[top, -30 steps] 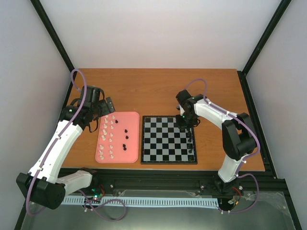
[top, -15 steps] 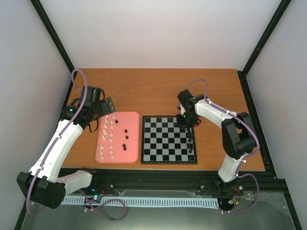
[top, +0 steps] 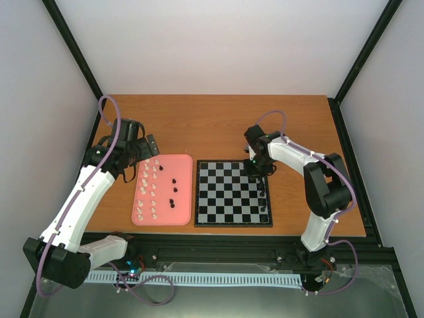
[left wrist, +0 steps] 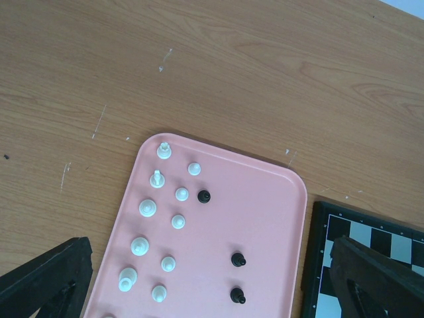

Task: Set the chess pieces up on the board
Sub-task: Place the chess piece on the chessboard.

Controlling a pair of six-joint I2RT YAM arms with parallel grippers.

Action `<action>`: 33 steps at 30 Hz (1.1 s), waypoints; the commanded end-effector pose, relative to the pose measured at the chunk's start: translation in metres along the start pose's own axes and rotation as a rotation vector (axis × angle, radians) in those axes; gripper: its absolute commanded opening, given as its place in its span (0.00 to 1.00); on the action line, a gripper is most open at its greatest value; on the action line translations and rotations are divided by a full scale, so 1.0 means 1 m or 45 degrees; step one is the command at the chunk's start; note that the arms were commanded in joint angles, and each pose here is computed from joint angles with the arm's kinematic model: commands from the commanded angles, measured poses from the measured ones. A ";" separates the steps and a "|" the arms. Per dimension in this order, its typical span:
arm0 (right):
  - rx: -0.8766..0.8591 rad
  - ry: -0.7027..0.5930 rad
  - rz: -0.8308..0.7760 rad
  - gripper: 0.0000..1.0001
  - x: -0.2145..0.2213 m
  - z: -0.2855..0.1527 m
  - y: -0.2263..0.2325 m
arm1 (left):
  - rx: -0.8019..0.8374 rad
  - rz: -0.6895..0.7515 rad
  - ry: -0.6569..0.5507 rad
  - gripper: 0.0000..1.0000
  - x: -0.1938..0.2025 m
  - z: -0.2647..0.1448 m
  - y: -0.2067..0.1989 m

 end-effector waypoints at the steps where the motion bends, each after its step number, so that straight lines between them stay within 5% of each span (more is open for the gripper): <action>1: 0.006 -0.013 -0.007 0.17 -0.002 -0.001 -0.002 | 0.003 -0.017 -0.015 1.00 -0.003 0.000 -0.001; 13: -0.044 -0.114 -0.044 0.31 -0.010 -0.038 0.010 | 0.011 -0.019 -0.013 1.00 -0.004 0.002 -0.003; 16: -0.058 -0.170 -0.084 0.43 -0.016 -0.059 0.025 | 0.011 -0.020 -0.015 1.00 -0.004 0.002 -0.003; 20: -0.106 -0.208 -0.153 0.59 -0.023 -0.071 0.056 | 0.017 -0.026 -0.025 1.00 -0.006 -0.001 -0.003; 33: -0.298 -0.138 -0.535 0.61 -0.063 -0.010 0.216 | 0.027 -0.026 -0.062 1.00 -0.013 -0.014 -0.004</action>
Point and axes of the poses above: each gripper's point midway between its finger pads, its own z axis out along the fingers, its own y axis along the line the jaws close on, x = y × z, the point moved 10 cm from there along -z, back along the fingers, and after that the axes turned 4 degrees about -z, right-handed, at the moved point
